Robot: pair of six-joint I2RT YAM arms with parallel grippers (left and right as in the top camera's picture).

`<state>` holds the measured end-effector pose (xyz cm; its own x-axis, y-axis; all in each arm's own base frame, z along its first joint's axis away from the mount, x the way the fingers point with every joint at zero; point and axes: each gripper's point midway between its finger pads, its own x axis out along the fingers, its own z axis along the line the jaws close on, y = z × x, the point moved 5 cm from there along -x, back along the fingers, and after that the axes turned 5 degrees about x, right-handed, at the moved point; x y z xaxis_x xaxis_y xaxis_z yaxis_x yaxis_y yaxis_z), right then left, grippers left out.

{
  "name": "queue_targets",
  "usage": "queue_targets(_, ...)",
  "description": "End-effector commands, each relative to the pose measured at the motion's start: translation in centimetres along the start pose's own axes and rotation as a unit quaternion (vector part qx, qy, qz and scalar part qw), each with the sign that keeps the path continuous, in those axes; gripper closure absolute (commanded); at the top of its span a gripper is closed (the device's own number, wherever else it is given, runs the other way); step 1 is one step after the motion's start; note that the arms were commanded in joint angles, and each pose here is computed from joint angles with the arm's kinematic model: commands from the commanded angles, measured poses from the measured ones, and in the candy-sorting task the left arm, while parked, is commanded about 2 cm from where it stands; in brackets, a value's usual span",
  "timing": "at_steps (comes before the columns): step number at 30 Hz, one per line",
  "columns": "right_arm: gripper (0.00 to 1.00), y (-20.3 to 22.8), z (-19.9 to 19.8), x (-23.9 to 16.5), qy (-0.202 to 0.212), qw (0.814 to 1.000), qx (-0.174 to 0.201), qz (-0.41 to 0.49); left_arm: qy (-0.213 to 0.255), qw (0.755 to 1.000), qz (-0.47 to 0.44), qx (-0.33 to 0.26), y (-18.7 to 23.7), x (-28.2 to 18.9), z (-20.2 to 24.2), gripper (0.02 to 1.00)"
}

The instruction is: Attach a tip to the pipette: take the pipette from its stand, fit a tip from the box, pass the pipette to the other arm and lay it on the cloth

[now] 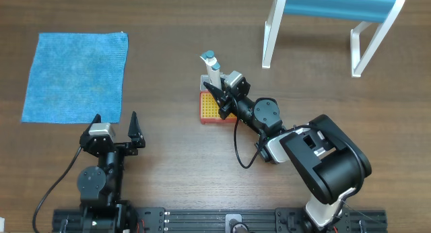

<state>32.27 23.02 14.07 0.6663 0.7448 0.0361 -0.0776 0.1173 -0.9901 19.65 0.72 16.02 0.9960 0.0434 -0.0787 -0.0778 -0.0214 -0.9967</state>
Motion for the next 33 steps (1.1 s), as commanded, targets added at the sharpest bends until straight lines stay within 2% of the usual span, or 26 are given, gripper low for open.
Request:
queue_targets(1, 0.921, 2.8, -0.4, -0.4, 0.003, 0.999, 0.016, 0.033, 0.001, 1.000, 0.001, -0.005, 0.1, 0.0, 0.0, 0.102)
queue_targets(19, 0.921, 3.9, -0.3, -1.2, 0.006, 0.998, 0.021, 0.053, 0.001, 1.000, 0.001, -0.005, 0.1, 0.0, 0.0, 0.102)
queue_targets(23, 0.919, 2.8, -0.2, -0.9, 0.003, 0.999, 0.014, 0.033, 0.001, 1.000, 0.001, -0.005, 0.1, 0.0, 0.0, 0.102)
queue_targets(33, 0.923, -3.3, 0.4, -0.2, -0.008, 0.999, -0.012, -0.043, 0.001, 1.000, 0.001, -0.005, 0.1, 0.0, 0.0, 0.102)
